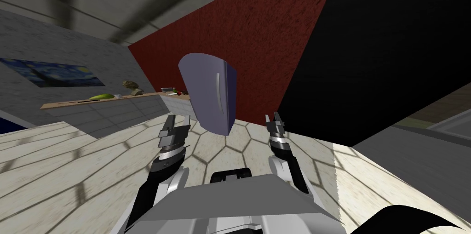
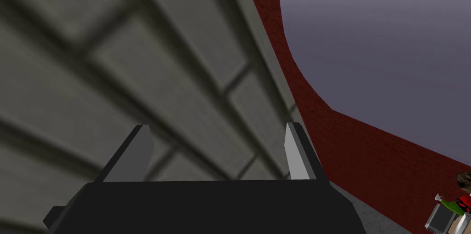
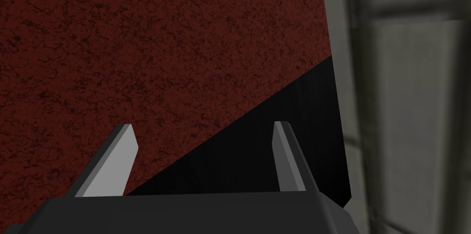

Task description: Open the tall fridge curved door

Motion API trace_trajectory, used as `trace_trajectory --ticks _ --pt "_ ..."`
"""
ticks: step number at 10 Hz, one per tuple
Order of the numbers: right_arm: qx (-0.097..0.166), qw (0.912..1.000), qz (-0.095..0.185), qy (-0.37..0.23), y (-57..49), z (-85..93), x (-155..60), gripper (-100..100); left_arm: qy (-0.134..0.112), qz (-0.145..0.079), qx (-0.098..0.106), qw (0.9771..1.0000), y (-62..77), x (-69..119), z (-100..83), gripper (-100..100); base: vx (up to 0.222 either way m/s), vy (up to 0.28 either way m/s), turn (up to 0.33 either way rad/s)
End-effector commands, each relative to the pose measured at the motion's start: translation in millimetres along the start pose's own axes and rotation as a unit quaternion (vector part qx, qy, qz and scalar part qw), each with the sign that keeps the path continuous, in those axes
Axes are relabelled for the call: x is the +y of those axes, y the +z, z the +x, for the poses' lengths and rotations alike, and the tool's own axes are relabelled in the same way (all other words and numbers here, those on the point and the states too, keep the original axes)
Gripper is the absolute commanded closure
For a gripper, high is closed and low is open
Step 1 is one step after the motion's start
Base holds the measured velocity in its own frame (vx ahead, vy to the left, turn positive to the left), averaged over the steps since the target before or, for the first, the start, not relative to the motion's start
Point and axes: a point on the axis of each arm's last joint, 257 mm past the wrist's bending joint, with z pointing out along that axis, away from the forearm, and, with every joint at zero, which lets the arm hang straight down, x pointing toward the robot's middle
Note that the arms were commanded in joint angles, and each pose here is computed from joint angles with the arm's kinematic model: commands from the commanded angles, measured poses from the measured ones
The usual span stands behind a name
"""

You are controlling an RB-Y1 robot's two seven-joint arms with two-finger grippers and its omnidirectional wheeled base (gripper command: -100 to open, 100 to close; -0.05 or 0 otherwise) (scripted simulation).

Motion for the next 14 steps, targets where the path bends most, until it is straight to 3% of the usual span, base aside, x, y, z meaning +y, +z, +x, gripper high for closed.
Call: trace_trajectory --ticks 1,2,3,7,12,13,14 --pt "0.0 1.0 0.0 0.0 0.0 0.0 0.0 0 0.0 0.0 0.0 1.0 0.0 0.0 0.0 0 0.0 0.0 0.0" --pt "0.0 1.0 0.0 0.0 0.0 0.0 0.0 0 0.0 0.0 0.0 1.0 0.0 0.0 0.0 0 0.0 0.0 0.0" --pt "0.0 1.0 0.0 0.0 0.0 0.0 0.0 0 0.012 -0.007 0.021 0.9997 -3.8 8.2 2.7 -100 0.051 -0.025 -0.007" --pt "0.0 1.0 0.0 0.0 -0.2 -0.1 -0.3 0 0.045 -0.028 0.042 0.9977 -16.7 34.3 -2.0 -100 0.11 -0.042 -0.006" --pt "0.0 1.0 0.0 0.0 -0.2 -0.1 -0.3 0 0.095 -0.065 0.043 0.9925 -42.2 77.3 -22.7 -100 0.156 -0.061 -0.008" --pt "0.0 1.0 0.0 0.0 -0.2 -0.1 -0.3 0 0.095 -0.065 0.043 0.9925 -42.2 77.3 -22.7 -100 0.111 -0.042 0.001" --pt "0.0 1.0 0.0 0.0 -0.1 -0.1 -0.3 0 0.105 -0.072 0.043 0.9909 -48.1 85.8 -27.7 -100 0.104 -0.044 -0.007"
